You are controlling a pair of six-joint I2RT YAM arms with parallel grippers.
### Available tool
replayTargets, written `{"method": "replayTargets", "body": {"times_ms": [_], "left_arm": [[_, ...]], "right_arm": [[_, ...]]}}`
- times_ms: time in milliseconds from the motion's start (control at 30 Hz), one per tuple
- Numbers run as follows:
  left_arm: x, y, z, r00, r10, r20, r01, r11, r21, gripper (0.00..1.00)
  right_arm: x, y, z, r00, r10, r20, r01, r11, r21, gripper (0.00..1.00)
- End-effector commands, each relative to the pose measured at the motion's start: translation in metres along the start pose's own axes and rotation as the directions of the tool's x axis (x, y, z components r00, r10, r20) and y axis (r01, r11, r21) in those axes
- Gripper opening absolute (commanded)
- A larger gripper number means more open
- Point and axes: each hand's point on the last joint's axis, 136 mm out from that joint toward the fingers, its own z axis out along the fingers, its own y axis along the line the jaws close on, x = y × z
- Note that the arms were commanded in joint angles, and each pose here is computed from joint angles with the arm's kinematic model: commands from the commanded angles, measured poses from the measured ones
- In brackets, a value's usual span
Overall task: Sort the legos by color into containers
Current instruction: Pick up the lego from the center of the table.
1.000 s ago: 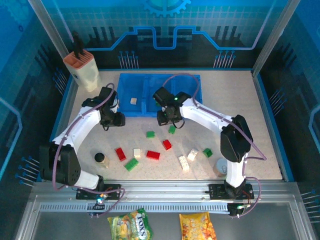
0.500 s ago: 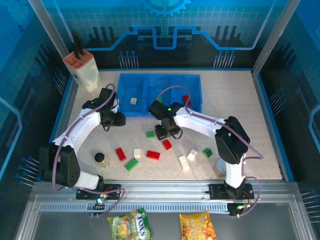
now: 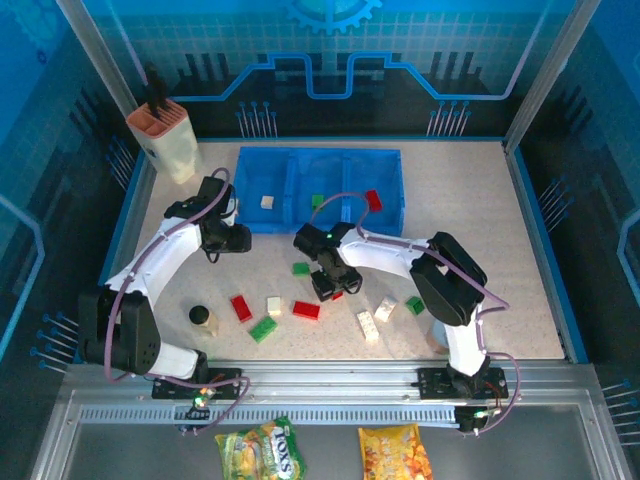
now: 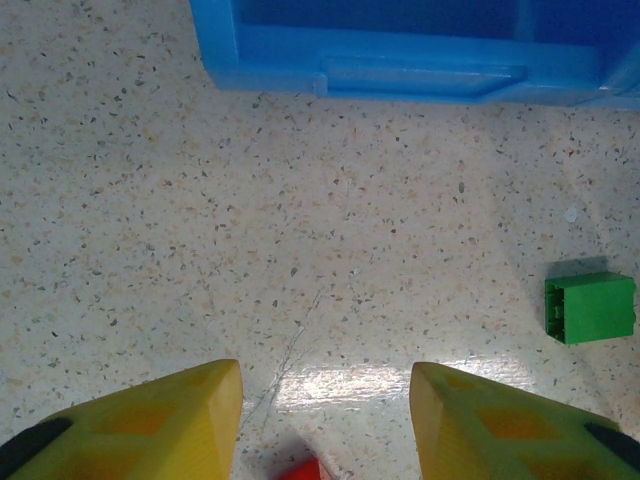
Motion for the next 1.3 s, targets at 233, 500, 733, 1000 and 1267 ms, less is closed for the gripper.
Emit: {"method": "replayTargets", "body": {"times_ms": [233, 500, 733, 1000, 1267], "left_arm": [[0.0, 0.003, -0.006, 1.0, 0.016, 0.024, -0.016, 1.0, -0.006, 0.48], [0.0, 0.003, -0.006, 1.0, 0.015, 0.023, -0.015, 1.0, -0.005, 0.48], [0.0, 0.003, -0.006, 1.0, 0.012, 0.023, -0.012, 1.0, -0.004, 0.48], [-0.001, 0.004, -0.006, 1.0, 0.011, 0.026, -0.01, 1.0, -0.003, 0.48], [-0.002, 0.003, -0.006, 1.0, 0.009, 0.028, -0.01, 1.0, 0.003, 0.48]], "right_arm": [[0.007, 0.002, 0.003, 1.0, 0.01, -0.013, -0.01, 1.0, 0.013, 0.43], [0.007, -0.001, -0.005, 1.0, 0.02, -0.001, -0.02, 1.0, 0.02, 0.38], [0.005, -0.002, -0.017, 1.0, 0.026, 0.015, -0.027, 0.999, 0.02, 0.36], [0.003, -0.009, -0.04, 0.998, 0.054, 0.045, -0.054, 0.999, -0.003, 0.35], [0.001, -0.037, -0.062, 0.993, 0.097, 0.072, -0.097, 0.995, -0.012, 0.35]]}}
